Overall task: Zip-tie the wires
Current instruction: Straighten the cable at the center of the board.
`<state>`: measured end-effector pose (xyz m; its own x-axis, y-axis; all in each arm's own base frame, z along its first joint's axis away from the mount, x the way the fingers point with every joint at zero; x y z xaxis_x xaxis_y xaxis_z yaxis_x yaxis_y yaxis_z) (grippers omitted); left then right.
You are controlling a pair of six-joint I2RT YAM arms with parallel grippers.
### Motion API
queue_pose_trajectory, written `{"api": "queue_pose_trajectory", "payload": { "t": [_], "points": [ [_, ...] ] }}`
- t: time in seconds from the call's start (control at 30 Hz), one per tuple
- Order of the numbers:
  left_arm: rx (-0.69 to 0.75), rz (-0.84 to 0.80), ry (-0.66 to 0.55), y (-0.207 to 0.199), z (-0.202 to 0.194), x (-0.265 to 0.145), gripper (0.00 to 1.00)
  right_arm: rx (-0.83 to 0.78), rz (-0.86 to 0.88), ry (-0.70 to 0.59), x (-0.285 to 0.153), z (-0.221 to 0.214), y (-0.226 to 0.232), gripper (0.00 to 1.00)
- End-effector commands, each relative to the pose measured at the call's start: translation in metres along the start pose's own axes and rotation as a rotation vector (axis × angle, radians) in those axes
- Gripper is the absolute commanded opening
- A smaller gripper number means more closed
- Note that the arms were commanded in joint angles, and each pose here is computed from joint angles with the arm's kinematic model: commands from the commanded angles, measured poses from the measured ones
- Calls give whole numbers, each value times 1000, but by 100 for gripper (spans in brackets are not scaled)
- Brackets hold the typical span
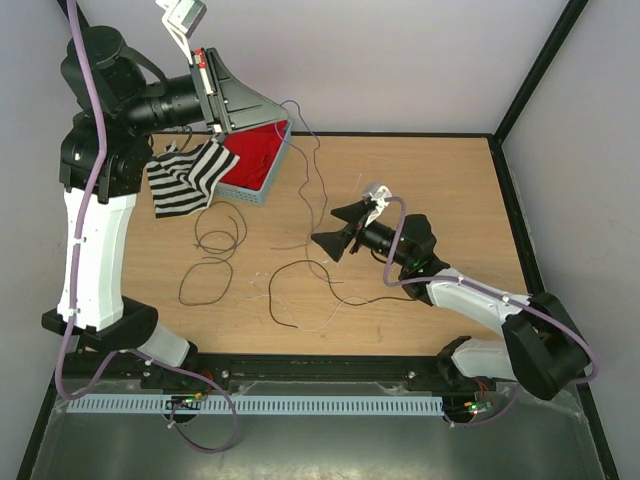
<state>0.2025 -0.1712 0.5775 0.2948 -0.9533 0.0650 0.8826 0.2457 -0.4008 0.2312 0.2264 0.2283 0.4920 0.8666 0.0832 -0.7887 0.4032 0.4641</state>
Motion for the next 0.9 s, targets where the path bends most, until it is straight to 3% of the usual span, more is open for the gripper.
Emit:
{"api": "queue_pose_trajectory", "payload": {
  "t": [0.0, 0.63, 0.73, 0.87],
  "points": [
    [37, -64, -26, -14, 9, -1, 1, -77, 19, -75, 14, 19, 1, 98],
    [3, -181, -45, -15, 14, 7, 2, 5, 145, -55, 45, 17, 1, 93],
    [-5, -190, -42, -12, 13, 10, 1, -9, 127, -48, 45, 15, -2, 80],
    [9, -168, -43, -10, 12, 8, 1, -27, 89, -31, 43, 15, -5, 46]
  ]
}}
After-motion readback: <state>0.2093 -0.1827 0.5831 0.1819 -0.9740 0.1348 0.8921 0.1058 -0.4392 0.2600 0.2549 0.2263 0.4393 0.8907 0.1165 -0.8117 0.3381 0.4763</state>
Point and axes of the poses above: each gripper's point midway between its finger pads, its own x axis out along the fingers, its own y axis along the line the jaws close on, z = x × y, the point moved 8 cm from there along -x, back along the fingers, and after that the axes turned 15 degrees about x, right-handed, at the moved point
